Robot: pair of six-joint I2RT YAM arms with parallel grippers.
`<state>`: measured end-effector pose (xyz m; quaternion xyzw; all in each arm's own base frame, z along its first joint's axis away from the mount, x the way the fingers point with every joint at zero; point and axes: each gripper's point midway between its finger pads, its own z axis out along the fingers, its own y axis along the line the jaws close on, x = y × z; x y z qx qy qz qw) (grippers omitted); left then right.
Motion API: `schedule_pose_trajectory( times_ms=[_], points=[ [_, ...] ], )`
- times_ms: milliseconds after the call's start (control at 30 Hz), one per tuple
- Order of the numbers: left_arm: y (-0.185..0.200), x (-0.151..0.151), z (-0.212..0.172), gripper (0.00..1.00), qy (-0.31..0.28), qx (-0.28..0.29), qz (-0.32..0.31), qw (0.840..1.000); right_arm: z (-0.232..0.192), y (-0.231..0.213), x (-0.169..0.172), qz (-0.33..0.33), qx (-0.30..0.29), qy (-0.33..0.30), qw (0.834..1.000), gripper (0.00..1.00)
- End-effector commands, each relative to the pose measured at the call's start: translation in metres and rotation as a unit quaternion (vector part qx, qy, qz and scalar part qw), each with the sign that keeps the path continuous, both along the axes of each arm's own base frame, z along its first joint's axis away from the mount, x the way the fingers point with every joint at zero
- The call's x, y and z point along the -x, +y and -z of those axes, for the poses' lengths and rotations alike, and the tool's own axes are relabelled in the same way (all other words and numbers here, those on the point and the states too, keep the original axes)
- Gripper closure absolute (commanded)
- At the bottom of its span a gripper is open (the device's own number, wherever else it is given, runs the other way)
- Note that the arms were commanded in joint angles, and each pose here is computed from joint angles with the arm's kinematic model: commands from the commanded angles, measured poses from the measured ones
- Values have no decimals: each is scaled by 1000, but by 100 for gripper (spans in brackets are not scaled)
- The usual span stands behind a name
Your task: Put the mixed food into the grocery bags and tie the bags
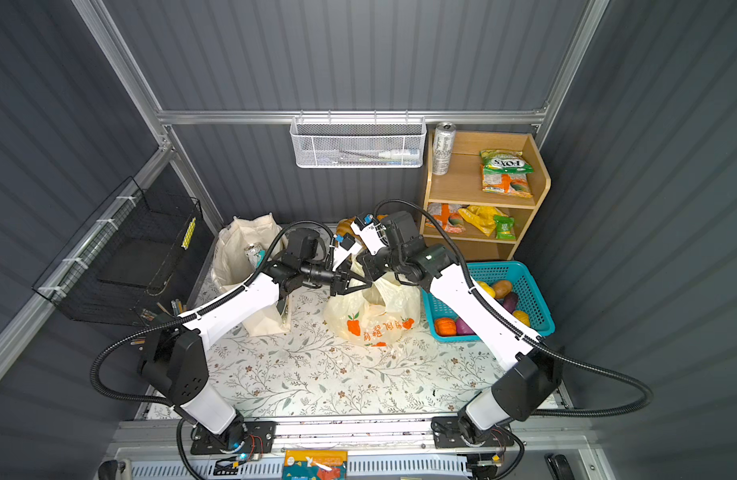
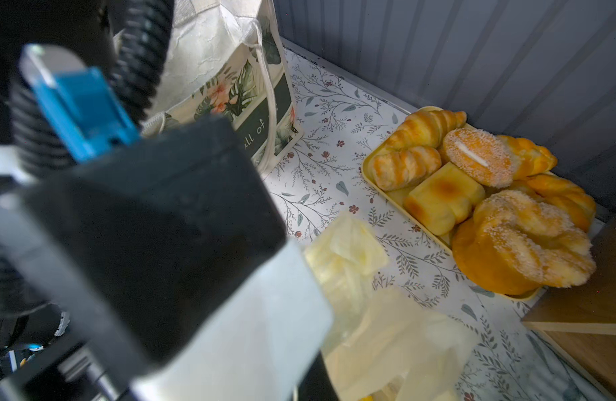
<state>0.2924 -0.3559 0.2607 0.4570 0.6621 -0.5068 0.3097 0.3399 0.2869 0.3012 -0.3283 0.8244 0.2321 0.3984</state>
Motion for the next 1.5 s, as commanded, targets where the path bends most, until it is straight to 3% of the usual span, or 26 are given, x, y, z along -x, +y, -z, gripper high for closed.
schedule_pose_trajectory(
  times_ms=[0, 233, 500, 733, 1000, 1133, 1200, 1333, 1467],
  points=[
    [15, 15, -5, 66, 12, 5, 19, 1000, 5, 1, 2, -3, 1, 5, 1000, 100],
    [17, 11, -18, 63, 18, 36, 14, 999, 1, 12, 20, -27, -11, 13, 999, 100],
    [17, 20, -11, 58, 49, 33, 39, 997, 2, 30, 30, -51, -17, 18, 998, 100],
    [16, 17, -12, 57, 39, 37, 33, 998, 4, 49, 36, -70, -21, 25, 997, 100],
    [19, 13, -10, 75, 15, 31, 10, 999, -1, 51, 32, -57, -34, 29, 997, 100],
    [19, 9, -12, 91, 3, 32, -3, 999, -1, 49, 33, -55, -35, 31, 997, 97],
    [19, 7, -13, 99, -4, 34, -7, 999, -2, 48, 34, -52, -35, 30, 998, 87],
    [19, 5, -14, 100, -8, 36, -11, 999, -12, 35, 32, -37, -52, 40, 997, 50],
    [18, 2, -13, 100, -10, 34, -13, 999, -43, -3, 46, -27, -129, 48, 990, 32]
  ],
)
